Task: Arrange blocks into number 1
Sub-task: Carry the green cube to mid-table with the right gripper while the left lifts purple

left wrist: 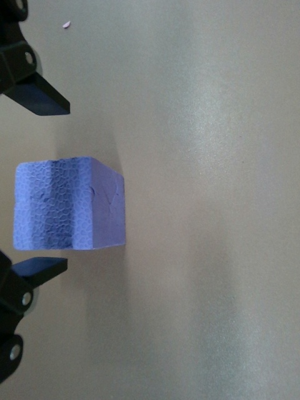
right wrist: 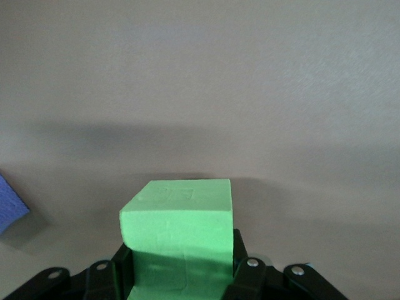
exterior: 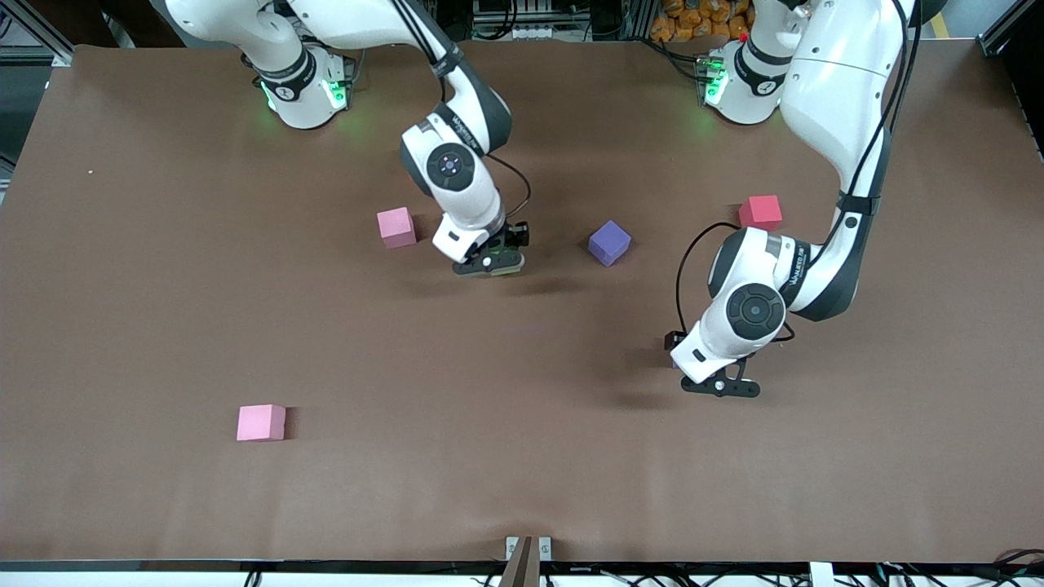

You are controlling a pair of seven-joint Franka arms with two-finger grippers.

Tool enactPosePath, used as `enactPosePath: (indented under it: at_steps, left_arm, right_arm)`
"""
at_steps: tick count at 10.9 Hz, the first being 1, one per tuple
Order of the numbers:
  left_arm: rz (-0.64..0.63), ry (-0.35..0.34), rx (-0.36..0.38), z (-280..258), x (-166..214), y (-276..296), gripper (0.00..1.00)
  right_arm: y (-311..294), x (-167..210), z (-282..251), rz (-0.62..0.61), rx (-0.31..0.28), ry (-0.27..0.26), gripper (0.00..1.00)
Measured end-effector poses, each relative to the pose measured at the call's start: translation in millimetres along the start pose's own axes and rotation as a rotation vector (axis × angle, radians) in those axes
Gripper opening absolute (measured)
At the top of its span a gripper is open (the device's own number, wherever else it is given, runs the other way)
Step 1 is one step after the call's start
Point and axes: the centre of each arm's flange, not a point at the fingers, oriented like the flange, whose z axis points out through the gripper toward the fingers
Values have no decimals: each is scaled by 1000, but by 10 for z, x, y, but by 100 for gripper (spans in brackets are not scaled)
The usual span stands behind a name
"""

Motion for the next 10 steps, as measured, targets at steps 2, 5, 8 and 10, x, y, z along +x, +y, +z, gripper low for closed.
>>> enactPosePath:
  at_steps: [2,5,8,10]
  left_arm:
    - [-8,-5,-3,62,-8,55,100]
    - [-20,-8,-4,108,-15,119,100]
    - [-19,4,-7,184,8,133,100]
    - [-18,15,-12,258,26,147,100]
  right_arm:
    - [17,0,152,54,-9,5,59]
    - [-47,-30,288,95,-13,14,66]
    - [-50,44,60,23,-34,49,89]
    - [42,-22,-166,-114,-56,36,100]
